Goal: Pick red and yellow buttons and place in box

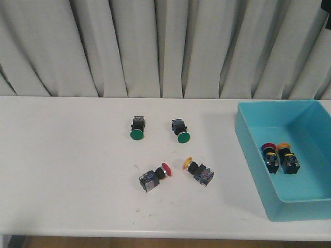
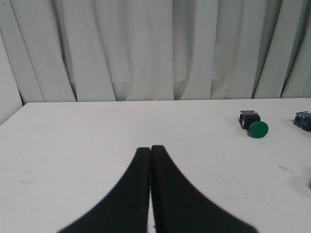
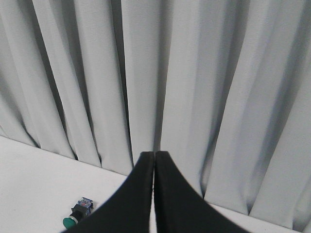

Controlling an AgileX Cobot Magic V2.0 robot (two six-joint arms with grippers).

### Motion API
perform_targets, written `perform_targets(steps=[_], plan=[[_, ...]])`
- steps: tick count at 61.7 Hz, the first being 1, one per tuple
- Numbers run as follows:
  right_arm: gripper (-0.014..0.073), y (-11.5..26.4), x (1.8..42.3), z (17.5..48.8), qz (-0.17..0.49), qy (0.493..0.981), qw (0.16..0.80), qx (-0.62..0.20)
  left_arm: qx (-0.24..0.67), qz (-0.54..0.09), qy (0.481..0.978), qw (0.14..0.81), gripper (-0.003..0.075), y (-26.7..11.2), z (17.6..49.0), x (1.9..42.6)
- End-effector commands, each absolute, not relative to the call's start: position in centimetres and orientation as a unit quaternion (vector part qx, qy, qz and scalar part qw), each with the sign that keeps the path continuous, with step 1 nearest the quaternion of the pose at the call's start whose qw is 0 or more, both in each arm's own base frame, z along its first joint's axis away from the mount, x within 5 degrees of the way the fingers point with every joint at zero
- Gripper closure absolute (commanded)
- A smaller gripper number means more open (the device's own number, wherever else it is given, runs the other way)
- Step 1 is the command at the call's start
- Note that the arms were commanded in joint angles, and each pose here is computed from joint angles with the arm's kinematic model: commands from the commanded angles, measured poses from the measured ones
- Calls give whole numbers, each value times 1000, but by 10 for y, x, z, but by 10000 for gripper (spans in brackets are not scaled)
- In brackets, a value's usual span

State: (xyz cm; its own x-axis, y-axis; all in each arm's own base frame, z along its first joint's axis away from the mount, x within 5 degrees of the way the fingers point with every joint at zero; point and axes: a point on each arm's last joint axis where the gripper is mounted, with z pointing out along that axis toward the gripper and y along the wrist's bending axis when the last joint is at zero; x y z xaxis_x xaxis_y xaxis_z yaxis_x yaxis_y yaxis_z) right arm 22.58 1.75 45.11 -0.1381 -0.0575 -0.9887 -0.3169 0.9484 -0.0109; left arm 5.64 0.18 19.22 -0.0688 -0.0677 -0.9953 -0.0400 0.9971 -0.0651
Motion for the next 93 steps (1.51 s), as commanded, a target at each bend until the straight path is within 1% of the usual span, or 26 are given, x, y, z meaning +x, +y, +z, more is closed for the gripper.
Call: perform_targets(steps=[1,64,68,71,76,80,84,87,93], plan=[[602,16,221,466,97,724,673,-112,-42,-17,715,697,727,2,183,57],[602,16,221,465,97,725,672,-112,-40,-15,719,694,727,2,183,57],[602,13,220,465,77,722,679,-105,-40,-15,719,694,727,2,183,57],[602,10,219,464,70,722,683,-84,-40,-15,719,694,727,2,183,57],[601,3,212,453,70,725,685,-26,-40,-15,719,694,727,2,183,57],[601,-3,202,437,61,722,689,21,-40,-15,719,693,727,2,183,57],[601,-7,192,420,43,719,693,40,-40,-15,719,693,727,2,183,57],[601,-11,184,400,36,714,696,65,-40,-15,719,693,727,2,183,57],[601,-12,163,365,31,706,702,84,-40,-15,719,693,727,2,183,57]])
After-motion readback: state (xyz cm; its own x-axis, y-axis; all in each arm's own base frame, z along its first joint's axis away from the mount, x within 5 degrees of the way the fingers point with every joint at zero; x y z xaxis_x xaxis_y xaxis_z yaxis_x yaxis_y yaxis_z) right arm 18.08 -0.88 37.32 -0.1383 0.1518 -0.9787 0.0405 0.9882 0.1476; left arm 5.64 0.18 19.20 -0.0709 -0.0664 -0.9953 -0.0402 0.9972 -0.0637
